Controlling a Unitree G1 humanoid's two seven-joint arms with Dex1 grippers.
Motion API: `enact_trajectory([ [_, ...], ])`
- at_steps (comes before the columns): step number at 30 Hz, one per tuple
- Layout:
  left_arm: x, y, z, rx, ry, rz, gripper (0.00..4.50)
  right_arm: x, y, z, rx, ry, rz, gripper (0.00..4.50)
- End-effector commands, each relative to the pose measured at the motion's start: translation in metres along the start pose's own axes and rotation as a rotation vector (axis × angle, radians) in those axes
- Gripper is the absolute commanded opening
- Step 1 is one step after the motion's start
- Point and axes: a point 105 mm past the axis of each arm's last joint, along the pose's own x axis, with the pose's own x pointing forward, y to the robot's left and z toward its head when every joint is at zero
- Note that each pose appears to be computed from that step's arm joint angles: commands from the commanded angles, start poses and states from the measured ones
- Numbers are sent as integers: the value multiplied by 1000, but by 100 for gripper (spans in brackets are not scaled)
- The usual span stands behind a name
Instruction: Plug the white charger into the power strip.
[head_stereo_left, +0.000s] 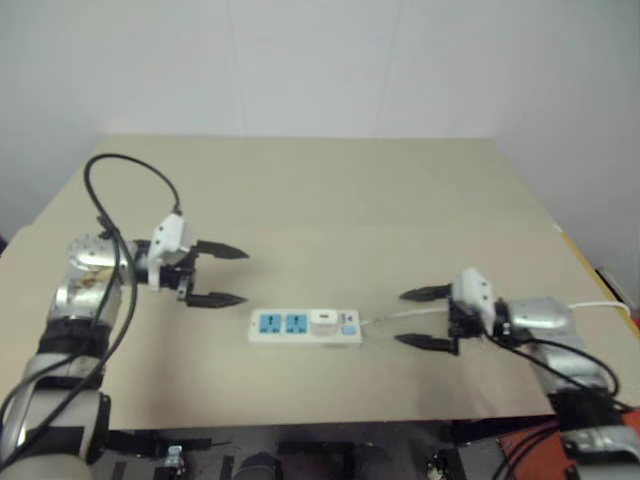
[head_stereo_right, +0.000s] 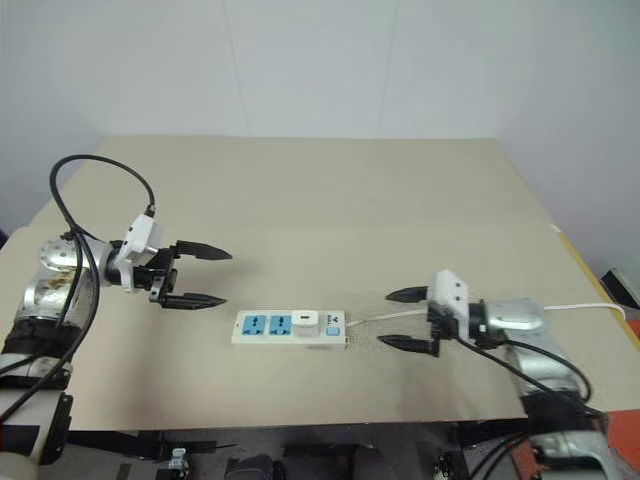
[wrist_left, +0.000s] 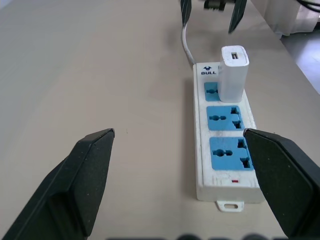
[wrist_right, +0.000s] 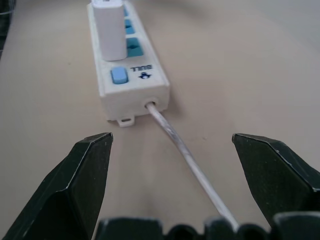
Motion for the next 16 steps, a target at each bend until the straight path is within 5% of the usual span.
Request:
enact_trajectory([
  [1,-16,-2,5,28,12,30,450,-30,-1,15,-19,3,-83,447],
  [9,-39,-22,-1,-36,91,68,450,-78,12,13,46,76,-180,447],
  [16,-34,-30,-6,-63,109,82,450,-78,12,16,65,62,-193,447],
])
